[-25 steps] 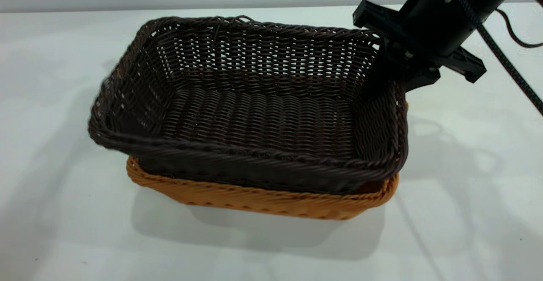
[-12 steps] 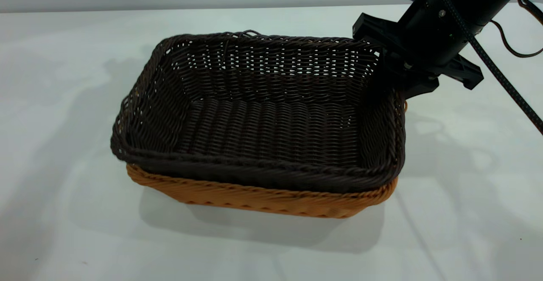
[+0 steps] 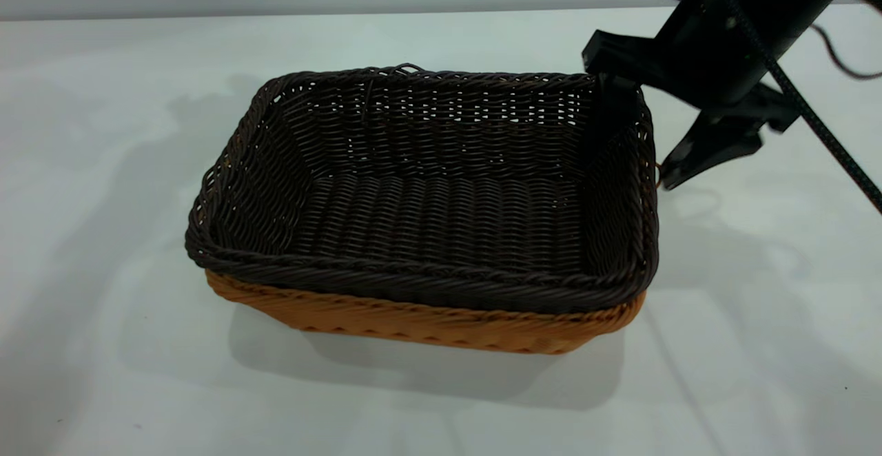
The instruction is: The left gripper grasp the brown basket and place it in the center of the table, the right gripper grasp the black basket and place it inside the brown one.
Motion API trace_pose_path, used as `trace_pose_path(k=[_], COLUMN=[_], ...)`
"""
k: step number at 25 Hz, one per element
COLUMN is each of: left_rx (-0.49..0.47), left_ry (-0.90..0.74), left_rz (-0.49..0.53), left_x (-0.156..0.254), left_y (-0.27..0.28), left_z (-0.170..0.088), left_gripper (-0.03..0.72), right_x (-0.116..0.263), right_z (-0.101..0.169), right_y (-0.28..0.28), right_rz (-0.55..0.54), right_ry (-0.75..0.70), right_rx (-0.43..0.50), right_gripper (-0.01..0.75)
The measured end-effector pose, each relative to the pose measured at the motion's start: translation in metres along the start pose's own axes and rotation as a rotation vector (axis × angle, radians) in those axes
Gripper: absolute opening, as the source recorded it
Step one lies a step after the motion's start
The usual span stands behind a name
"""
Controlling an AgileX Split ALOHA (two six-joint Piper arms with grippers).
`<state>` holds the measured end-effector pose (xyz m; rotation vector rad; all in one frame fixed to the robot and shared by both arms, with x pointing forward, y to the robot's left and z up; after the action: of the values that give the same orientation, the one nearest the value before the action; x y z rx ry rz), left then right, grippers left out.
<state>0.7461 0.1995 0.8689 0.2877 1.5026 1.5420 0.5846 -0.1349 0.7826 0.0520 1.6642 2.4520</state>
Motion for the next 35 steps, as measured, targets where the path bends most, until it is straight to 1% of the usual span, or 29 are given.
trace_pose_path(k=[2, 4, 9, 11, 14, 16, 18, 21, 24, 26, 31, 33, 35], left_rx=[-0.004, -0.020, -0.069, -0.074, -0.067, -0.064, -0.055, -0.033, 0.002, 0.025, -0.001, 0.001, 0.013], left_ry=[0.020, 0.032, 0.057, 0.078, 0.132, 0.179, 0.226, 0.294, 0.379, 0.426, 0.462, 0.490, 0.509], left_rz=[-0.007, -0.027, -0.100, -0.118, -0.133, -0.147, -0.152, -0.143, -0.108, -0.077, -0.134, -0.140, -0.127], left_x=[-0.002, -0.008, -0.029, -0.034, -0.036, -0.036, -0.033, -0.024, -0.011, -0.001, 0.000, 0.004, 0.012], left_y=[0.005, 0.018, 0.077, 0.106, 0.148, 0.179, 0.207, 0.244, 0.273, 0.288, 0.315, 0.320, 0.319], left_z=[0.001, 0.004, 0.011, 0.010, 0.003, -0.004, -0.012, -0.027, -0.044, -0.056, -0.060, -0.065, -0.073], left_gripper=[0.549, 0.549, 0.549, 0.549, 0.549, 0.549, 0.549, 0.549, 0.549, 0.549, 0.549, 0.549, 0.549], right_x=[-0.010, -0.021, -0.047, -0.048, -0.037, -0.019, 0.003, 0.043, 0.083, 0.107, 0.168, 0.189, 0.207], right_z=[0.002, 0.004, 0.014, 0.021, 0.035, 0.043, 0.046, 0.047, 0.044, 0.042, 0.035, 0.029, 0.019], right_y=[0.017, 0.039, 0.127, 0.165, 0.224, 0.260, 0.288, 0.319, 0.343, 0.357, 0.389, 0.388, 0.380], right_rz=[-0.060, -0.129, -0.357, -0.450, -0.575, -0.632, -0.659, -0.664, -0.668, -0.688, -0.772, -0.772, -0.749], right_ry=[0.059, 0.102, 0.171, 0.223, 0.293, 0.328, 0.374, 0.440, 0.487, 0.510, 0.564, 0.568, 0.572], right_rx=[0.013, 0.019, -0.005, -0.008, -0.027, -0.051, -0.059, -0.066, -0.080, -0.090, -0.140, -0.154, -0.151], right_gripper=[0.626, 0.628, 0.620, 0.610, 0.595, 0.591, 0.590, 0.591, 0.591, 0.591, 0.591, 0.591, 0.591])
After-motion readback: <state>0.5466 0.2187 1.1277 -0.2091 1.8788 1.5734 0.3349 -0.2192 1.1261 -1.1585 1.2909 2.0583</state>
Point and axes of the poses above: a point on each arm's last joint axis where the gripper is mounted, y pointing back along that axis away from the gripper, z along the wrist's bending axis when the last joint is at zero, x = y × z, the point moved 10 cm from there along -y, pointing out along that axis toward the gripper, and after that the axes turned 10 degrees about -y, right-handed, at the moved point
